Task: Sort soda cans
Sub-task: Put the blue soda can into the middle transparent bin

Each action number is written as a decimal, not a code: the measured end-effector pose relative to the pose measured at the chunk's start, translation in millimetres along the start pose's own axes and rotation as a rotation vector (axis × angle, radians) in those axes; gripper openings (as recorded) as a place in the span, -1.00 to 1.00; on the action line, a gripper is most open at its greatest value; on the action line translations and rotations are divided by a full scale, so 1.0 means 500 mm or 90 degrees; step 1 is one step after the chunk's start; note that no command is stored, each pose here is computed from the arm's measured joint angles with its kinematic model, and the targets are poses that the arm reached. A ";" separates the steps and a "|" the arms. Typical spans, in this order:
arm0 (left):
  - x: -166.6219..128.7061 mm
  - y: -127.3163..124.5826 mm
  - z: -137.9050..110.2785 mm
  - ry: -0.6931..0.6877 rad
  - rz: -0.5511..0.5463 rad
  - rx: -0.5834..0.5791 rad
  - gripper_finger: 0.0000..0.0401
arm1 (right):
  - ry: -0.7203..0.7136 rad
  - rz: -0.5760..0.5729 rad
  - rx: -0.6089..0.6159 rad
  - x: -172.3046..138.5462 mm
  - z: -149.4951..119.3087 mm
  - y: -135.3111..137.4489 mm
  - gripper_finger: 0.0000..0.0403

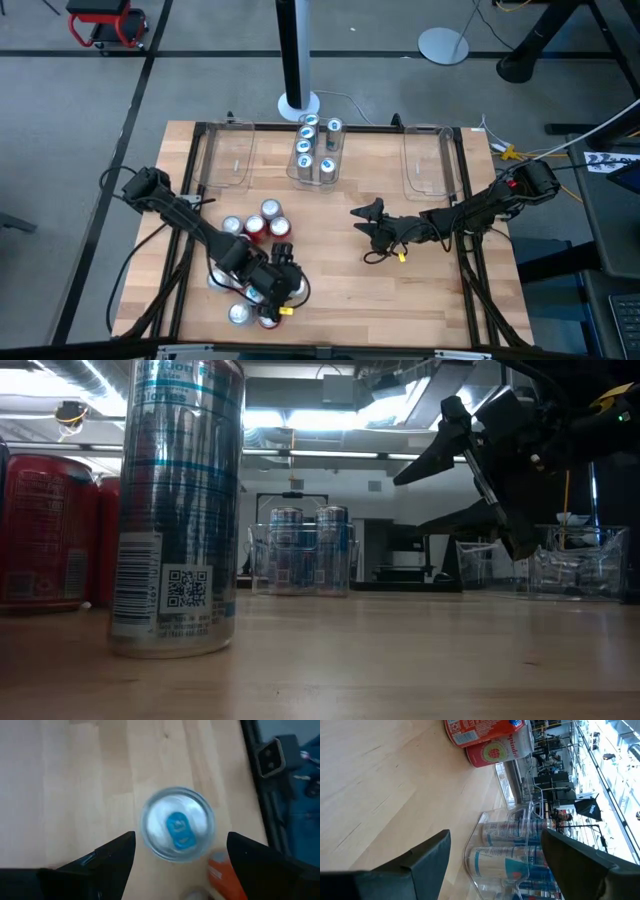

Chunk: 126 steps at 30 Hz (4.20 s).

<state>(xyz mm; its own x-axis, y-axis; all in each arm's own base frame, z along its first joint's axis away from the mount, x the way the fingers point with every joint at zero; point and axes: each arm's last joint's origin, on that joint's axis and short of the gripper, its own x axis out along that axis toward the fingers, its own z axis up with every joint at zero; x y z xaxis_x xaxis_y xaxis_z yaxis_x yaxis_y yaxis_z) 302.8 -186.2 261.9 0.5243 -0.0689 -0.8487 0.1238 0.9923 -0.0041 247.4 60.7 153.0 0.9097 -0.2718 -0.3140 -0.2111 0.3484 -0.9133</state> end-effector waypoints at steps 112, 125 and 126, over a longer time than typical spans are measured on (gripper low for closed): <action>0.014 0.788 0.024 -0.195 0.294 -0.358 0.16 | 0.091 0.009 0.033 -0.001 -0.015 0.014 0.54; 0.057 0.797 0.016 -0.185 0.285 -0.394 0.26 | 0.091 0.010 0.033 -0.001 -0.016 0.014 0.54; 0.057 0.798 0.017 -0.188 0.284 -0.398 0.28 | 0.091 0.010 0.033 -0.001 -0.016 0.014 0.54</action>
<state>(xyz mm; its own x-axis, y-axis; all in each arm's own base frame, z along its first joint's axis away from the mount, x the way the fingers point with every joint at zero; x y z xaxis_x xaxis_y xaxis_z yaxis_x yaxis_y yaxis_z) 374.1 206.8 240.6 0.6240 0.4084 -0.6662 -0.5954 0.8006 -0.0669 242.5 56.3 144.9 0.8451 -0.3902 -0.3653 -0.2029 0.3980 -0.8947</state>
